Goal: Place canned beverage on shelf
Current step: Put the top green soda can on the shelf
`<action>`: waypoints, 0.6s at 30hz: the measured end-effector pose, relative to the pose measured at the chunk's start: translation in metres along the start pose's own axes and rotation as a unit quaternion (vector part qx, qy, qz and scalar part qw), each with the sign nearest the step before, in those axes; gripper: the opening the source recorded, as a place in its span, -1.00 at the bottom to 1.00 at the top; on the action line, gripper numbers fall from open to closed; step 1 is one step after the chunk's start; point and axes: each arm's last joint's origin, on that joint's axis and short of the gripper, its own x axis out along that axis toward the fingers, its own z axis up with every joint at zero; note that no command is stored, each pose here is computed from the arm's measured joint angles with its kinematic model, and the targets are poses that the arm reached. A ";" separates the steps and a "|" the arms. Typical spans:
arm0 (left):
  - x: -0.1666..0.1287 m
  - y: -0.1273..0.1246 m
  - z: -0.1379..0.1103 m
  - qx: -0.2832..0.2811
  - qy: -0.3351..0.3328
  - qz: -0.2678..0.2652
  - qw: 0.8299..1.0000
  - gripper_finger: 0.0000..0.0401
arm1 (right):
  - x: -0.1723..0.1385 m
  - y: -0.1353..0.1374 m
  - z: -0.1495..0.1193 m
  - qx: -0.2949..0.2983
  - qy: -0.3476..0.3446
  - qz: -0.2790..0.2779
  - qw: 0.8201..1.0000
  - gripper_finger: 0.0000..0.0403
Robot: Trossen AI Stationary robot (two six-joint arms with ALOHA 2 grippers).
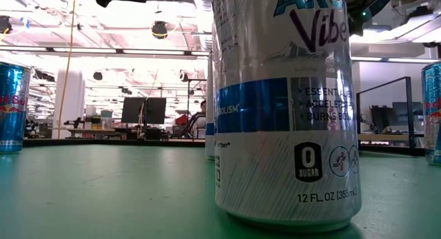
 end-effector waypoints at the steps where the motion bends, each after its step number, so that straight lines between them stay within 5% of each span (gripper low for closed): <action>1: 0.000 0.000 0.000 0.000 0.000 -0.001 1.000 0.35 | 0.000 0.000 0.000 -0.001 0.000 -0.003 1.000 -0.91; 18: 0.000 0.000 0.000 0.000 0.001 -0.002 1.000 0.35 | -0.002 -0.014 0.003 0.010 -0.021 -0.057 0.998 -0.91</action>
